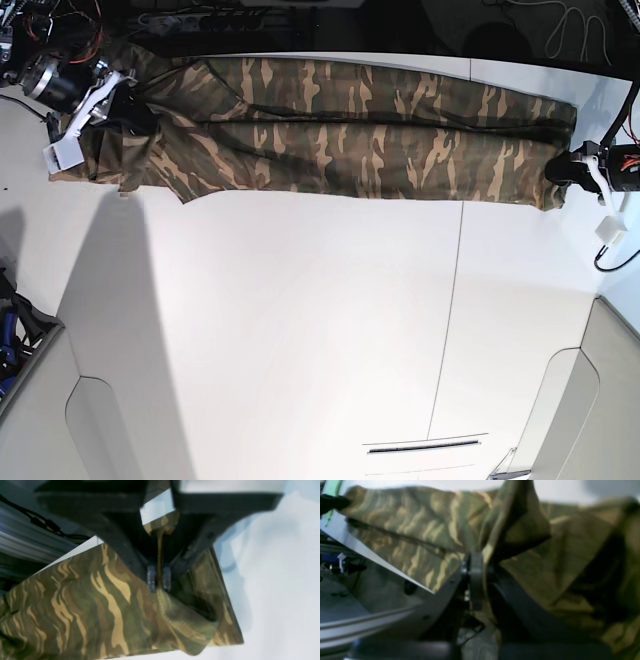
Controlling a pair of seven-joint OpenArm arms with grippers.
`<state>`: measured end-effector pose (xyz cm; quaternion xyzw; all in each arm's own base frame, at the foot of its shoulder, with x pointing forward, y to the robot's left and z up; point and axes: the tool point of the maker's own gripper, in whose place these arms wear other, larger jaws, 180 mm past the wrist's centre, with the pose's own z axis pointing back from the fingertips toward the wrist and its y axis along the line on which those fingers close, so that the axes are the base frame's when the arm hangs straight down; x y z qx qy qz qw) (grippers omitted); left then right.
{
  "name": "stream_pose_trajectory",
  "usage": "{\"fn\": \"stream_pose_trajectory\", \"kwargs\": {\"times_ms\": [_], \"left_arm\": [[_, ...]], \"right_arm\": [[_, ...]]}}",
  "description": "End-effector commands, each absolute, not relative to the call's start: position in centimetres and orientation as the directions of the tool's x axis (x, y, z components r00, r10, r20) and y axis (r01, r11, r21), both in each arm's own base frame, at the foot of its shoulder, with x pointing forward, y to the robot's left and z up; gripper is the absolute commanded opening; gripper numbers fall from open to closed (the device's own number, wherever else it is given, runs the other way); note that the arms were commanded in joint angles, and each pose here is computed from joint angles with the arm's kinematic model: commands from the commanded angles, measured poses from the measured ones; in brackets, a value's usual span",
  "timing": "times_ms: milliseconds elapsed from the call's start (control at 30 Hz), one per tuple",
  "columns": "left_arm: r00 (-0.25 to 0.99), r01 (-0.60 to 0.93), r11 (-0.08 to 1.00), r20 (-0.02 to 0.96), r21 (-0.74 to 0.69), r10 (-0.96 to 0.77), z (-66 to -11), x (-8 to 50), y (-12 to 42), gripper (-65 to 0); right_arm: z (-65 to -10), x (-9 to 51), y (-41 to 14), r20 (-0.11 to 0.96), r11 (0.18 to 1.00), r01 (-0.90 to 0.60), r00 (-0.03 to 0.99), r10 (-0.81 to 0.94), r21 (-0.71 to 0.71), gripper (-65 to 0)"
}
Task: Fold the T-shirt properly
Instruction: 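Regrasp the folded strip's ends with both grippers and straighten it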
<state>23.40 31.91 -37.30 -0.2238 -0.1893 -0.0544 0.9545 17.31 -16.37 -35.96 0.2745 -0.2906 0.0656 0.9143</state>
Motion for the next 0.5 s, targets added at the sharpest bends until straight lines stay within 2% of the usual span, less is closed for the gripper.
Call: {"fn": "stream_pose_trajectory", "kwargs": {"times_ms": [0,67,100,133,200,433,467], "left_arm": [[0.905,0.214,0.899,0.423,-0.382,-0.036,-35.76,24.38,32.68,-63.2],[0.905,0.214,0.899,0.423,-0.383,-0.035,-35.76,24.38,32.66,-56.9],[0.905,0.214,0.899,0.423,-0.382,-0.035,-35.75,24.38,32.68,-53.4],[0.905,0.214,0.899,0.423,-0.382,-0.036,-35.76,24.38,32.68,-50.4],[0.906,0.214,0.9,0.422,-0.38,-0.037,-35.79,24.36,32.72,-47.3],[0.904,0.214,0.9,0.427,-0.38,-0.034,-35.73,24.46,32.71,-46.4],[0.902,0.214,0.9,0.431,-0.38,-0.032,-35.69,24.55,32.71,-43.8]], "right_arm": [[-35.33,17.84,-16.7,0.594,0.846,-0.29,0.804,-0.038,0.448,-60.1],[-35.77,17.68,-17.05,0.584,0.857,-0.281,0.811,-0.029,0.432,-39.8],[-35.93,17.64,-17.16,0.581,0.859,-0.277,0.814,-0.028,0.43,-32.2],[-35.98,17.62,-17.17,0.579,0.859,-0.276,0.814,-0.03,0.432,-27.6],[-35.98,17.65,-17.18,0.58,0.859,-0.275,0.814,-0.031,0.432,-26.4],[-35.69,17.93,-17.48,0.591,0.864,-0.265,0.805,-0.046,0.429,-26.5],[-35.55,18.01,-17.69,0.595,0.867,-0.262,0.802,-0.049,0.424,-26.5]]}}
